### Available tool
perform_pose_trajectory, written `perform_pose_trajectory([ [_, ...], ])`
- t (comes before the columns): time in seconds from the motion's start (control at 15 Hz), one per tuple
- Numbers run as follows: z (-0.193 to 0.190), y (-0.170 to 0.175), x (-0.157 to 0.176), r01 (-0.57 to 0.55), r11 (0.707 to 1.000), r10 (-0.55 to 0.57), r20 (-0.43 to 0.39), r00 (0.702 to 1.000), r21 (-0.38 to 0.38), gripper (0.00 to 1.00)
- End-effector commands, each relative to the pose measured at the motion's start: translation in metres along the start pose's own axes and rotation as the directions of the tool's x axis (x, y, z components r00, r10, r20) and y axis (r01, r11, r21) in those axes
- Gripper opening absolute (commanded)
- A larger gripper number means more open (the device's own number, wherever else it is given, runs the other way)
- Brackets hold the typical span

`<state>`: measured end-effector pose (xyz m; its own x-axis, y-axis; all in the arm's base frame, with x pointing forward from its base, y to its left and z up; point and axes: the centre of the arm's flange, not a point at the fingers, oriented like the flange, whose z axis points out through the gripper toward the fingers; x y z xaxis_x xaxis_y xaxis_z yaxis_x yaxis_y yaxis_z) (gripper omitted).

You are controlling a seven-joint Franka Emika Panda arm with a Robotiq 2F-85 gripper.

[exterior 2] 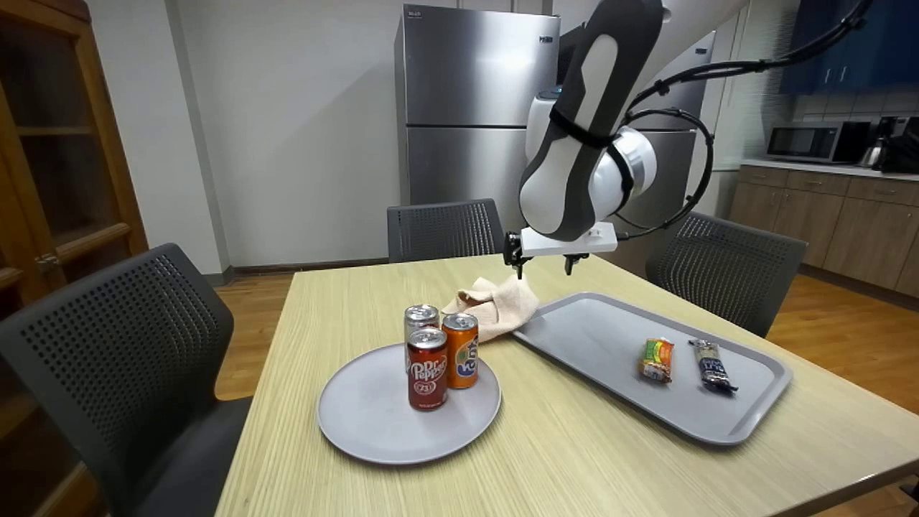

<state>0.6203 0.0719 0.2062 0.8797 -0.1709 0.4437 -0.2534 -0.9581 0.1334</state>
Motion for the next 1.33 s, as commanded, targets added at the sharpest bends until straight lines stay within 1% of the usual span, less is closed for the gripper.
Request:
perform_pose_trajectory([
  [0.0,-0.02,0.013,-0.024,-0.059,0.998,0.06,0.026,0.998,-0.016,1.0],
  [0.53,-0.017,0.057,-0.05,-0.17,0.984,0.174,0.095,0.98,-0.055,1.0],
  [0.93,-0.019,0.089,-0.069,-0.208,0.975,0.216,0.141,0.966,-0.073,1.0],
  [1.27,-0.018,0.115,-0.089,-0.278,0.958,0.286,0.178,0.942,-0.071,1.0],
])
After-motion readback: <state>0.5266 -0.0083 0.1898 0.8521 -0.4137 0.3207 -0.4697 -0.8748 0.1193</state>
